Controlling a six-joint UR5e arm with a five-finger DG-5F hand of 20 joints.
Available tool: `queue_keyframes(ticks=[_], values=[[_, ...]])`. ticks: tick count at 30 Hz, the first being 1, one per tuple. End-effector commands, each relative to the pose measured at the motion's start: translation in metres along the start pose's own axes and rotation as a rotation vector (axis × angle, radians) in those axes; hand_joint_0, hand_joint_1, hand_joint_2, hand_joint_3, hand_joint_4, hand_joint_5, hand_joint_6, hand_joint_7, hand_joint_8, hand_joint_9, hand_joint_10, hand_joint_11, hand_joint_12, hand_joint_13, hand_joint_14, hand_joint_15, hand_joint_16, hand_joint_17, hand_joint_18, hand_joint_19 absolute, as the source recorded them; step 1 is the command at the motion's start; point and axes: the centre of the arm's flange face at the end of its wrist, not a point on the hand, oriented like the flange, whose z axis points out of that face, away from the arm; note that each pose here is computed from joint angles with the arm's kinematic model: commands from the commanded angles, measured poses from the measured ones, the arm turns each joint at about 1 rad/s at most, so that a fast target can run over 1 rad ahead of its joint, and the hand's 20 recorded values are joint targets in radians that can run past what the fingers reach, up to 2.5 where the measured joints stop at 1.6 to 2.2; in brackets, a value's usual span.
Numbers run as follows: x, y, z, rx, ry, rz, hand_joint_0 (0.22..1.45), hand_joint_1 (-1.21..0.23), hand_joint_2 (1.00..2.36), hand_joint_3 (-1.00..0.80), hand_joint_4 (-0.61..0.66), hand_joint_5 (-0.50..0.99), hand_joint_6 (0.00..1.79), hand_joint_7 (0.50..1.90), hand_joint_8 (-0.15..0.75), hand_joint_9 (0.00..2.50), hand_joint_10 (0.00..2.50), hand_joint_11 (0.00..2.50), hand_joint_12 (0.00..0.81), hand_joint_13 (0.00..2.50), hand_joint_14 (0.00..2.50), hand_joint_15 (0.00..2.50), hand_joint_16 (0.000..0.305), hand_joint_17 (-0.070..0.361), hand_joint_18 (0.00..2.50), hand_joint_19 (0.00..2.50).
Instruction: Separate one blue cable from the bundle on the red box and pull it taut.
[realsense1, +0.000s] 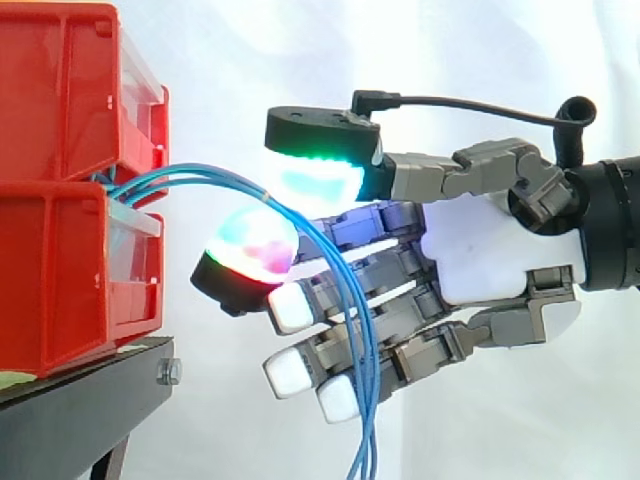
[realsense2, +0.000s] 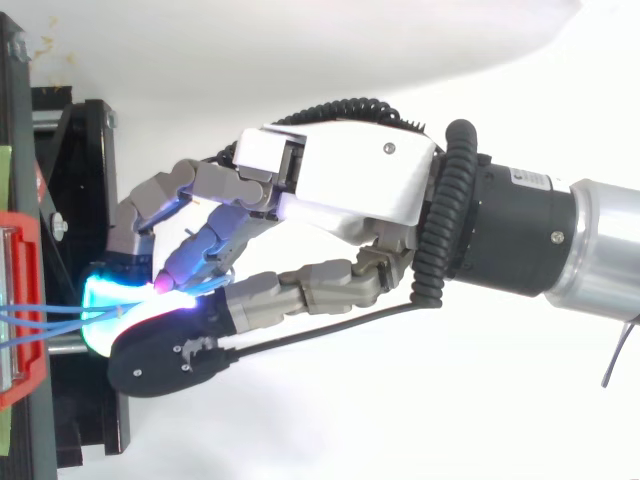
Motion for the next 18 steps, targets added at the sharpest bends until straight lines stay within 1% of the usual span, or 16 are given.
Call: queue_keyframes(ticks=[1, 5, 7, 9, 11, 16, 18], values=[[0.0, 0.001, 0.0, -0.003, 0.0, -0.001, 0.55, -0.67, 1.01, -0.37, 0.12, -0.15, 0.9, 0.82, 0.217, 0.91, 0.02, 0.57, 0.358, 0.74, 0.02, 0.57, 0.042, 0.095, 0.68, 0.5], [0.0, 0.001, 0.001, -0.006, 0.0, 0.0, 0.54, -0.65, 1.01, -0.38, 0.12, -0.15, 0.91, 0.81, 0.219, 0.91, 0.02, 0.57, 0.36, 0.74, 0.02, 0.57, 0.042, 0.096, 0.68, 0.5], [0.0, 0.002, 0.0, -0.004, 0.002, 0.001, 0.53, -0.62, 1.01, -0.4, 0.12, -0.15, 0.9, 0.81, 0.218, 0.91, 0.02, 0.56, 0.363, 0.74, 0.02, 0.57, 0.043, 0.097, 0.68, 0.5], [0.001, 0.007, 0.002, -0.014, 0.003, 0.006, 0.52, -0.59, 1.01, -0.41, 0.12, -0.15, 0.91, 0.8, 0.221, 0.91, 0.02, 0.57, 0.363, 0.74, 0.02, 0.56, 0.043, 0.097, 0.68, 0.5], [-0.001, 0.012, 0.002, -0.021, 0.003, 0.01, 0.52, -0.56, 1.01, -0.43, 0.12, -0.15, 0.91, 0.81, 0.222, 0.91, 0.02, 0.56, 0.365, 0.74, 0.02, 0.57, 0.044, 0.099, 0.68, 0.5], [-0.004, 0.012, 0.002, -0.011, 0.0, 0.007, 0.51, -0.54, 1.01, -0.43, 0.12, -0.15, 0.91, 0.79, 0.225, 0.91, 0.02, 0.56, 0.369, 0.74, 0.02, 0.56, 0.044, 0.099, 0.68, 0.5], [-0.004, 0.014, 0.002, -0.01, 0.0, 0.008, 0.54, -0.56, 1.01, -0.4, 0.12, -0.15, 0.9, 0.81, 0.219, 0.91, 0.02, 0.56, 0.363, 0.73, 0.02, 0.56, 0.043, 0.096, 0.67, 0.5]])
